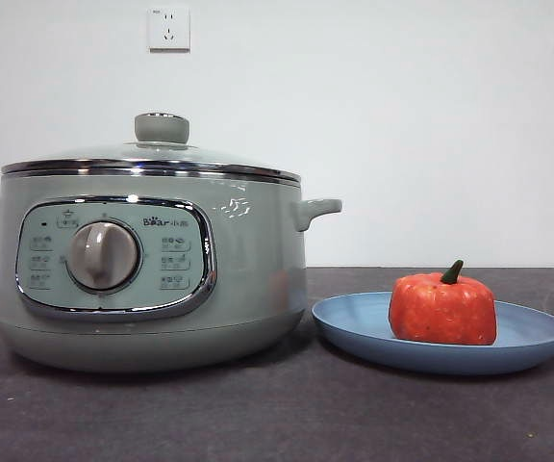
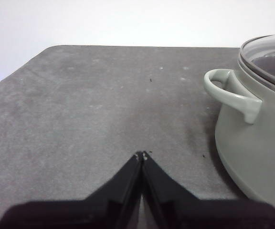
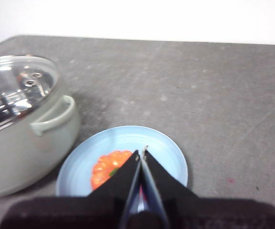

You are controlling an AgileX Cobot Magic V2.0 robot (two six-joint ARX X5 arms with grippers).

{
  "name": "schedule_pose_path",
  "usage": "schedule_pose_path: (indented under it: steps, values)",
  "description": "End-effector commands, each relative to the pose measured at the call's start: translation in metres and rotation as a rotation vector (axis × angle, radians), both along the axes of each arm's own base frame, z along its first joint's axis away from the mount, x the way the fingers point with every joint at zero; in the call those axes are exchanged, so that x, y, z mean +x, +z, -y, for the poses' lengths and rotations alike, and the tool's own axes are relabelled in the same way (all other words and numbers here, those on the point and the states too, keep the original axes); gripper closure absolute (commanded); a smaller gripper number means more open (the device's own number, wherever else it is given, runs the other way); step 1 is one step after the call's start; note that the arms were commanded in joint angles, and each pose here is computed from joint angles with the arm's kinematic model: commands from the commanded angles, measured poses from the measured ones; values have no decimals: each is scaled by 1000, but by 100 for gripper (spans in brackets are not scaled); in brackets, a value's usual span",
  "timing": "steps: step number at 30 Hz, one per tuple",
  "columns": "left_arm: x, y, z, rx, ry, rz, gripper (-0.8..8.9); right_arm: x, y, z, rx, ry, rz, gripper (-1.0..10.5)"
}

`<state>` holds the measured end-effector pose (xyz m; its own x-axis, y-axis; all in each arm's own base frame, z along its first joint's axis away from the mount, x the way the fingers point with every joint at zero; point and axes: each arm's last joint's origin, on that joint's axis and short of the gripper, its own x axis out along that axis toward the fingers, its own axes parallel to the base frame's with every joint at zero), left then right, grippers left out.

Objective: Take the pumpkin out from the steamer,put the pumpkin in the blue plate,close the lid

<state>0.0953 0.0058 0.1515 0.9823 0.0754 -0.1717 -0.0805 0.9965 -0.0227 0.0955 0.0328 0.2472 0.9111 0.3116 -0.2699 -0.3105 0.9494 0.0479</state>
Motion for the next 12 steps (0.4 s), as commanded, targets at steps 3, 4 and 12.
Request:
schedule_pose_path:
  steps: [3, 4, 12]
  values:
    - [1, -5, 0, -7, 5, -11, 817, 1, -42, 17, 6, -108, 43, 946]
    - [1, -5, 0, -7, 4, -11, 816, 1, -50, 19, 7, -127, 56, 946]
    - [1, -5, 0, -7, 5, -11, 816, 1, -90, 22, 8, -161, 63, 946]
